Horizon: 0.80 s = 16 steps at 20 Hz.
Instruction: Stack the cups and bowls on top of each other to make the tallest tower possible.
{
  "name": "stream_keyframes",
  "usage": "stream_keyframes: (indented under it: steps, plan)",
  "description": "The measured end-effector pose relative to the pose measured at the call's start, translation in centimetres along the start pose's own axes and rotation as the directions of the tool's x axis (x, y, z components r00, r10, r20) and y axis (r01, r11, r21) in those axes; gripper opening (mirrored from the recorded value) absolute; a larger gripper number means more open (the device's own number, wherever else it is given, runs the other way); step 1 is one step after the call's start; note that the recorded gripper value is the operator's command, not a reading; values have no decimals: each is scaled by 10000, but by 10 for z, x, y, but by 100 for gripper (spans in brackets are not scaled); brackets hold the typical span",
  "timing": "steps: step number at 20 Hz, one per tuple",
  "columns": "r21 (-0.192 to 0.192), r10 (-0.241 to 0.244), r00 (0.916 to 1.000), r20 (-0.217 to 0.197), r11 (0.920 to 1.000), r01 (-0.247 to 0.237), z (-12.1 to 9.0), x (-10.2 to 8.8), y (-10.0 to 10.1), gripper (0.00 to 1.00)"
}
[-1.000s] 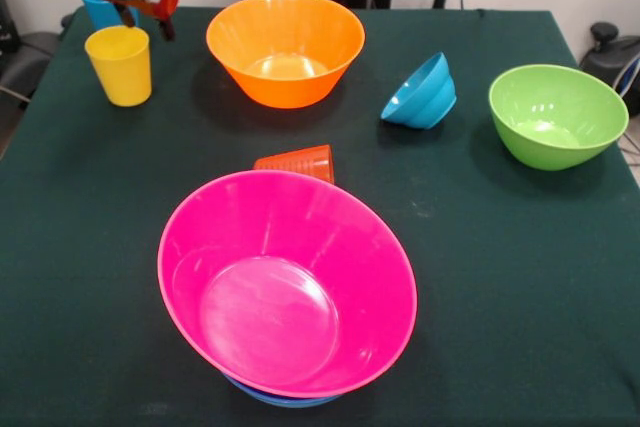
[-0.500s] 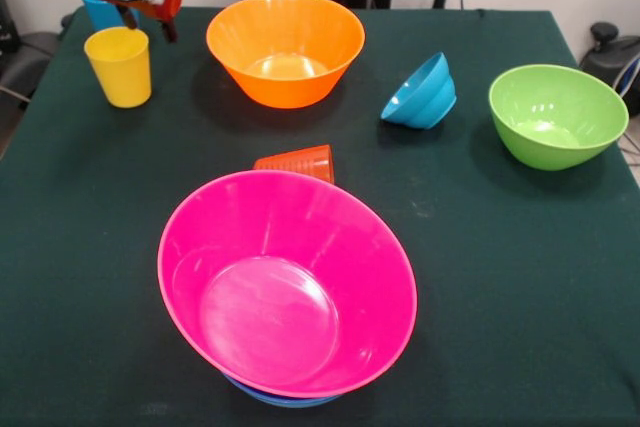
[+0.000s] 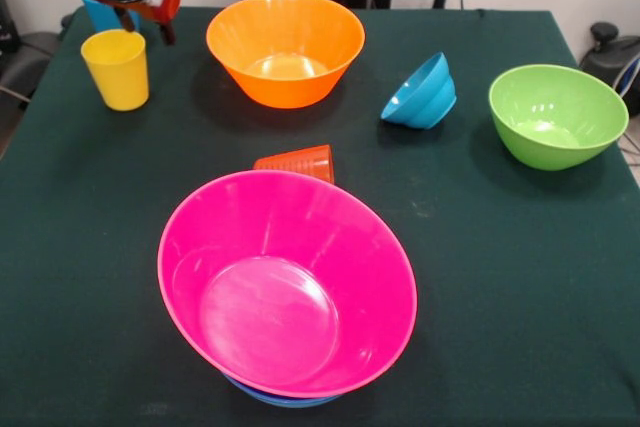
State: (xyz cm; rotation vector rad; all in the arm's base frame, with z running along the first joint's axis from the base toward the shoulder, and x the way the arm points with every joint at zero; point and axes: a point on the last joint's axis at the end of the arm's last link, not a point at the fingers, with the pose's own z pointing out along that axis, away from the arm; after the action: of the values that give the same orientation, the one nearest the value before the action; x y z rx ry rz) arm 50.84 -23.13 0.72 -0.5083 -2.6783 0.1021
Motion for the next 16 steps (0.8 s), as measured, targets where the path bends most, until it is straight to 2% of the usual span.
stream_keyframes:
  steps: [9,16]
  plan:
    - [-99,-91,9998,198,9999,93,-8,-5,5,100]
    - [66,-78,9980,630,10000,74,-39,-1,1,100]
